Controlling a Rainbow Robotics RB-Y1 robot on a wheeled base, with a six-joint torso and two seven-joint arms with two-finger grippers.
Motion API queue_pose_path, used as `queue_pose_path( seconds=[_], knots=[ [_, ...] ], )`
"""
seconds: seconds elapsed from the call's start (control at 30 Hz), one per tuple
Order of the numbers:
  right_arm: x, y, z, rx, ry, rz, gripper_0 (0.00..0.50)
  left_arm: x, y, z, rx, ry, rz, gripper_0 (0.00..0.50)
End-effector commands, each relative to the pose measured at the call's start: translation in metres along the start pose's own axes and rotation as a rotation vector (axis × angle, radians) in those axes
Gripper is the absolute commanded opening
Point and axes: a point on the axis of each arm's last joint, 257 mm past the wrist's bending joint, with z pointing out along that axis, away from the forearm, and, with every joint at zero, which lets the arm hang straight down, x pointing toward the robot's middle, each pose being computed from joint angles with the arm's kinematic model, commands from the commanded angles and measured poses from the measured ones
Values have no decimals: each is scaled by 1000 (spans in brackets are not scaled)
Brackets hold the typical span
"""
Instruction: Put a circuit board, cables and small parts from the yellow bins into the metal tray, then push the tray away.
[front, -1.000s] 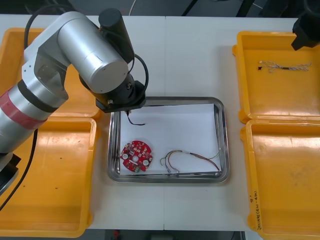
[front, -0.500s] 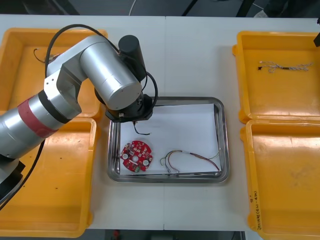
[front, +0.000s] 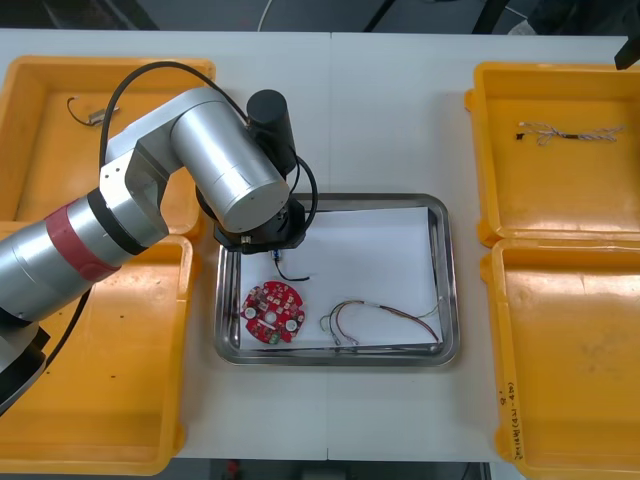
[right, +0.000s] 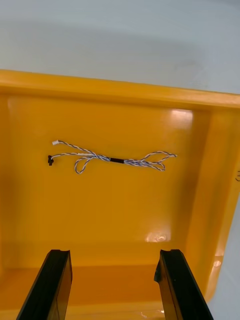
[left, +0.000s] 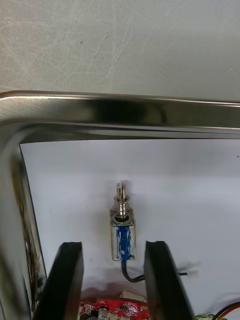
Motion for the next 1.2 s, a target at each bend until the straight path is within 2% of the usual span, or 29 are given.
queue_pose_path(
  seconds=[0.03, 0.23, 0.4, 0.5, 0.7, 0.83, 0.93, 1.13, 1.2],
  knots=[
    [-37, 19, -21, -19, -100, 52, 500, -2, -18, -5, 27, -19, -40, 500],
    [-38, 38, 3, -65, -95, 151, 500, -1, -21, -8, 35, -24, -32, 500],
    [-43, 49, 21, -80, -109, 198, 500, -2, -24, -18, 48, -31, -20, 500],
    [-43, 51, 32, -84, -112, 205, 500, -2, -21, -30, 49, -22, -22, 500],
    [-34, 61, 56, -100, -85, 228, 500, 0, -1, -60, 2, 7, -8, 500],
    [-27, 65, 65, -103, -59, 240, 500, -4, 11, -77, -8, 14, 8, 500],
    [-26, 70, 67, -105, -55, 248, 500, -11, 20, -91, -1, 23, 19, 500],
    [-21, 74, 72, -102, -37, 267, 500, -36, 28, -115, 52, -12, 43, 500],
    [-23, 75, 70, -104, -33, 270, 500, -43, 32, -120, 59, -23, 54, 500]
  ],
)
